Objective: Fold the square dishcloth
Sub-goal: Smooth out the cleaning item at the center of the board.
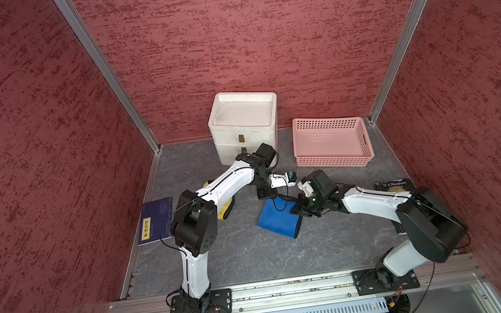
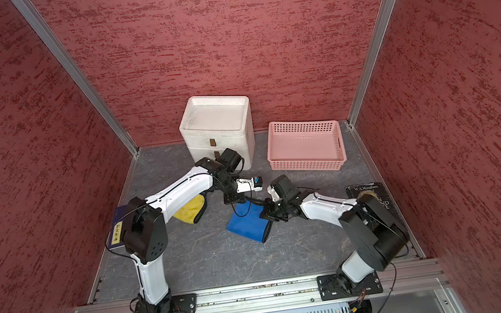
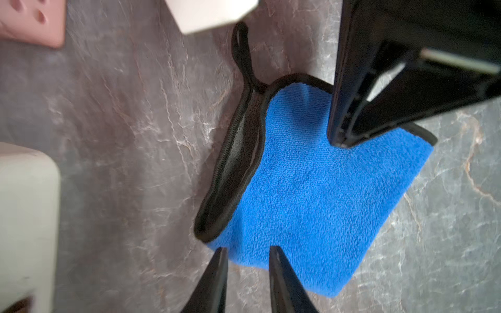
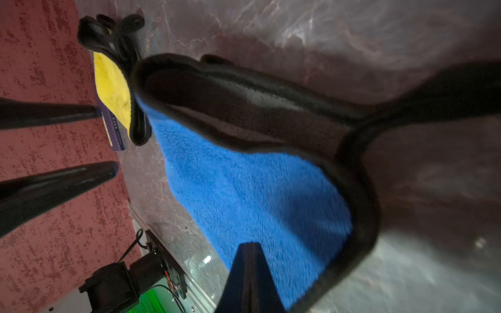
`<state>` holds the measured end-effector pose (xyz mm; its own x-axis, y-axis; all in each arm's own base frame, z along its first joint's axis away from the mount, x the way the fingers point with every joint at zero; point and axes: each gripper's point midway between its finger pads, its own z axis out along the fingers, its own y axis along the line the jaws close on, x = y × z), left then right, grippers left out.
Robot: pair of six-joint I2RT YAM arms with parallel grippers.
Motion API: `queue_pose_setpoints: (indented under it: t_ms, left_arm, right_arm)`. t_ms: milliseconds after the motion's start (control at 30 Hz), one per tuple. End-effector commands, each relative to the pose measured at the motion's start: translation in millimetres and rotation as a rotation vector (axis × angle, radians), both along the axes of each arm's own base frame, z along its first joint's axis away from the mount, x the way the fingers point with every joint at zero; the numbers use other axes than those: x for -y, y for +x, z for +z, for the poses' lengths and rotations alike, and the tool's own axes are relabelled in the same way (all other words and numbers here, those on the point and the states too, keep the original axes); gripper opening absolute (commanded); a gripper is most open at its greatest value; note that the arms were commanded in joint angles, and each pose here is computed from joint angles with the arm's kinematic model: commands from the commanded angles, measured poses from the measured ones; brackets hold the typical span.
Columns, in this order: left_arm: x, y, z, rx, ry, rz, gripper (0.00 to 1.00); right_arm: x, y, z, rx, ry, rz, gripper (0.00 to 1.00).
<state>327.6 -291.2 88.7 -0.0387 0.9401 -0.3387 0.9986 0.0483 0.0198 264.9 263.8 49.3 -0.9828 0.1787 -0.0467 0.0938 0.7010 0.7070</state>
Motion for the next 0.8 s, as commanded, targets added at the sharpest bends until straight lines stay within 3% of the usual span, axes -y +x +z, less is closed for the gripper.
queue_pose_setpoints:
  t_ms: [0,167,333,533,767]
  left_arm:
    - [16,19,-15,-0.034,-0.067,0.074,0.28]
    - [10,51,-63,-0.005,0.032,0.16,0.25]
    - [1,44,-81,-0.043,0.077,0.169,0.3]
    - [5,43,-9,-0.01,-0.089,0.232,0.55]
    - [-25,31,72,0.091,-0.258,0.344,0.84]
  right_arm:
    - [-17,9,0,0.012,0.074,0.022,0.02]
    - [-10,5,-30,-0.029,0.025,0.0,0.01]
    - [-13,4,-1,0.047,0.063,0.01,0.04]
    - [-37,-19,27,0.101,0.083,0.075,0.05]
    - [-33,-40,-27,0.018,0.041,0.059,0.05]
